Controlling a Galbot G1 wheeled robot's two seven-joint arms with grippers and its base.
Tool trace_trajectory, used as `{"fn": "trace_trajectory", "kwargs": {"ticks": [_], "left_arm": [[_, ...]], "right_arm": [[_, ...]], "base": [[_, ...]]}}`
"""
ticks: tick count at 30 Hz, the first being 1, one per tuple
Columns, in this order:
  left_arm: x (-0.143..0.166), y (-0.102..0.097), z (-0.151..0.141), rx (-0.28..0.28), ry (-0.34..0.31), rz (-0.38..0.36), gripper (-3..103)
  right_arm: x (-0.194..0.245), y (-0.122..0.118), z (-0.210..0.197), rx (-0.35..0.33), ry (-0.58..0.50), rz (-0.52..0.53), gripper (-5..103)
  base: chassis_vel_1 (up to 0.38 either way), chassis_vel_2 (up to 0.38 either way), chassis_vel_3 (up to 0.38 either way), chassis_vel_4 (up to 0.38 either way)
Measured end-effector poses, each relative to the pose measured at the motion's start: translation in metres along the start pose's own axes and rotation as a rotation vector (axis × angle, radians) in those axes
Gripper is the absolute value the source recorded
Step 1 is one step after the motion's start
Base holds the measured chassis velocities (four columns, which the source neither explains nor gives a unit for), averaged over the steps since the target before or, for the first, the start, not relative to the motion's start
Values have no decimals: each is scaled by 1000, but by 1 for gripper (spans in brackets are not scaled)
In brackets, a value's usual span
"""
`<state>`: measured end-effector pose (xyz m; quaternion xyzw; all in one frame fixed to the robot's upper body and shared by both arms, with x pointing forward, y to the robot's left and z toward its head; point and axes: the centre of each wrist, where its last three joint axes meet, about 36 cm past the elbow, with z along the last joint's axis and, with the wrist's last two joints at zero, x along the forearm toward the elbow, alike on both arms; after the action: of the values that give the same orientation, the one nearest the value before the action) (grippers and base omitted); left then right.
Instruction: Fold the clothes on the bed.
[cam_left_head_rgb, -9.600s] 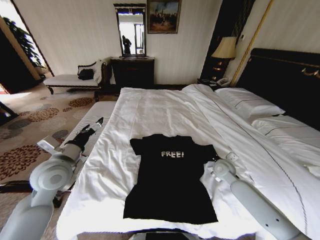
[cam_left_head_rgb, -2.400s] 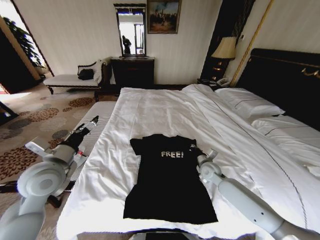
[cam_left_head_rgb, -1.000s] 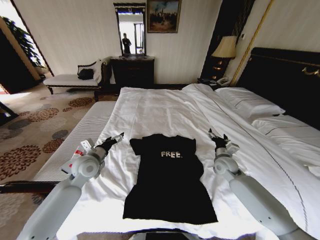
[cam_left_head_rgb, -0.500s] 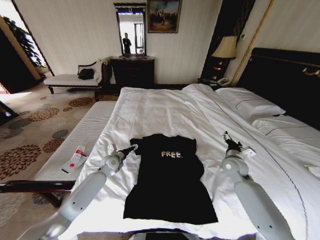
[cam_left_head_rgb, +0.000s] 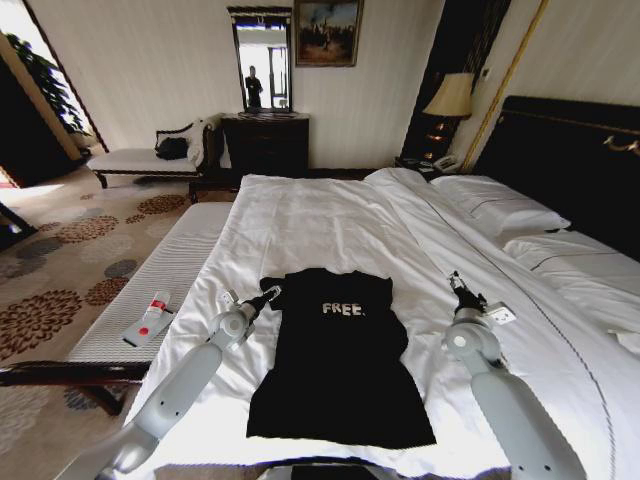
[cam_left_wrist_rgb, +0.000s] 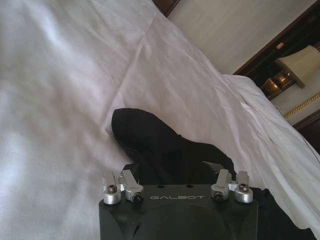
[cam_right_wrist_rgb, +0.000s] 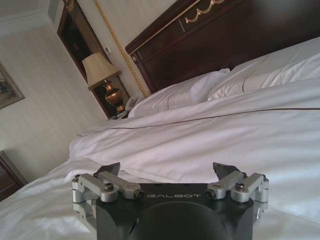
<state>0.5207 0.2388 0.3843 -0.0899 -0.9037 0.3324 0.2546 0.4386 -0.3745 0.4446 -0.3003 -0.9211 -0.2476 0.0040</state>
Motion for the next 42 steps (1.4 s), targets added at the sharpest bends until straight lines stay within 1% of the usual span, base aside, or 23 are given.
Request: {"fn": "trace_trajectory", "kwargs": {"ticks": [2, 4, 9, 10, 11, 12, 14, 15, 16, 17, 18, 19, 22, 27, 28, 29, 33, 35, 36, 37, 40, 41, 42], "left_arm": [[1, 3, -1, 0, -4, -4, 63], [2, 5, -1, 0, -5, -6, 63], [6, 12, -2, -2, -5, -13, 36], [6, 12, -2, -2, -5, -13, 36], [6, 13, -3, -2, -5, -13, 30], [7, 13, -3, -3, -5, -12, 30], [6, 15, -4, -4, -4, -12, 19], [6, 15, -4, -4, -4, -12, 19], [6, 15, -4, -4, -3, -11, 15], [6, 15, -4, -5, -3, -10, 15], [6, 15, -4, -5, -2, -8, 4], [7, 15, -5, -7, -2, -7, 2], [8, 15, -5, -10, -3, -5, 0], [13, 23, -10, -25, -2, -7, 0], [18, 24, -22, -27, -14, 2, 0], [20, 24, -26, -30, -19, 7, 0], [25, 22, -33, -45, -20, 18, 0], [25, 15, -34, -60, -19, 36, 0], [25, 15, -34, -60, -19, 36, 0], [25, 10, -34, -69, -16, 49, 0], [20, -13, -29, -123, -3, 98, 0], [20, -13, -29, -123, -3, 98, 0], [19, -22, -27, -139, 5, 118, 0]], "right_arm": [[0, -1, 0, 1, 1, 2, 100], [0, -1, 1, 1, 1, 3, 100], [-1, 1, 6, -5, 13, 6, 100], [-1, 1, 6, -5, 13, 6, 100], [-1, 1, 8, -4, 17, 9, 100], [-1, 0, 9, -2, 19, 12, 100], [-2, 0, 10, 0, 21, 17, 100], [-2, 0, 10, 0, 21, 17, 100], [-3, -1, 10, 1, 21, 19, 100], [-3, -1, 10, 1, 21, 19, 100], [-3, -1, 11, 1, 23, 21, 100], [-3, -1, 11, 2, 25, 23, 100], [-3, -1, 13, 1, 27, 25, 100], [-2, -2, 14, 7, 38, 37, 100], [-3, -4, 14, 12, 39, 45, 100], [-3, -4, 13, 14, 38, 47, 100], [-3, -6, 12, 18, 37, 51, 100], [-3, -7, 12, 20, 37, 53, 100], [-3, -7, 12, 20, 37, 53, 100], [-3, -7, 12, 20, 37, 53, 100], [-2, -7, 14, 20, 39, 55, 100], [-2, -7, 14, 20, 39, 55, 100], [-2, -7, 15, 20, 41, 56, 100]], "base": [[0, 0, 0, 0], [0, 0, 0, 0], [0, 0, 0, 0], [0, 0, 0, 0], [0, 0, 0, 0], [0, 0, 0, 0], [0, 0, 0, 0], [0, 0, 0, 0], [0, 0, 0, 0], [0, 0, 0, 0], [0, 0, 0, 0], [0, 0, 0, 0], [0, 0, 0, 0], [0, 0, 0, 0], [0, 0, 0, 0], [0, 0, 0, 0], [0, 0, 0, 0], [0, 0, 0, 0], [0, 0, 0, 0], [0, 0, 0, 0], [0, 0, 0, 0], [0, 0, 0, 0], [0, 0, 0, 0]]}}
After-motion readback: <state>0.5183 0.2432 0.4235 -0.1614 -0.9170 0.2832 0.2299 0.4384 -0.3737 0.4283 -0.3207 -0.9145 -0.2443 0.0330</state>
